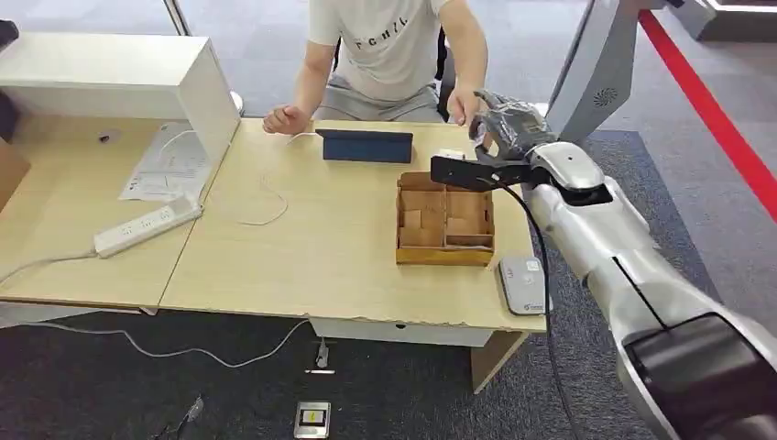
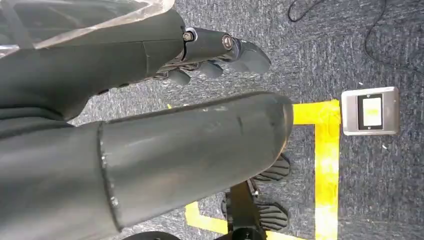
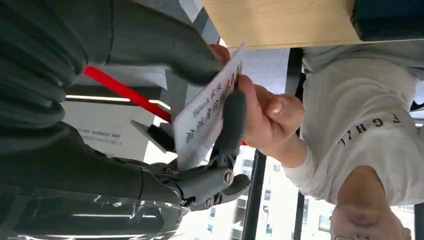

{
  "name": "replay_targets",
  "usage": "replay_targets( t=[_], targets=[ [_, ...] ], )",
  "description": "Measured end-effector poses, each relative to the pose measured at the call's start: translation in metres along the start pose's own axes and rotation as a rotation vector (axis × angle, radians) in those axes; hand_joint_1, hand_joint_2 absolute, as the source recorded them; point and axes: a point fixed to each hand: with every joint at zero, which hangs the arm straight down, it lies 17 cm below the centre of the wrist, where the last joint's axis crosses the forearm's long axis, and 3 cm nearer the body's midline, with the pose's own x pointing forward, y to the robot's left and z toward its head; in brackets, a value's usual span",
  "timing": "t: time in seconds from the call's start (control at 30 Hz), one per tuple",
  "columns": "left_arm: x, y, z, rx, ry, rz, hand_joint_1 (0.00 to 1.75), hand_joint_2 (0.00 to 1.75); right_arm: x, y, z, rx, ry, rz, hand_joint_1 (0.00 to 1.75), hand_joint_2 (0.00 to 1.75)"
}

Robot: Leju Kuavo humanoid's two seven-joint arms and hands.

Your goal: Pass the card to the sensor for recognition and then transmit it.

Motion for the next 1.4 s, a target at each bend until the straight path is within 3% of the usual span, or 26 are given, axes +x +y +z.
replay_targets(
  t=[0.4,0.7,0.83,1.0,1.4],
  targets=[
    [-0.001,-0.001,0.001,-0.010,-0.010,0.001,0.00,0.00,-0.001,-0.004,0.000,-0.023,-0.016,0.010,0.00,0.00],
    [-0.014,0.005,0.002,0.013,-0.014,0.015,0.00,0.00,-0.016,-0.096,0.015,-0.360,-0.148,-0.568,0.00,0.00],
    [-0.024,0.009,0.004,0.019,-0.008,0.025,0.00,0.00,-0.039,-0.116,0.027,-0.411,-0.147,-0.735,0.00,0.00],
    [-0.037,0.021,0.007,0.039,0.003,0.026,0.00,0.00,-0.074,-0.095,0.054,-0.399,-0.081,-0.834,0.00,0.00],
    [-0.040,0.045,0.008,0.109,0.011,0.058,0.00,0.00,-0.157,-0.066,0.158,-0.409,0.092,-0.750,0.00,0.00]
  ],
)
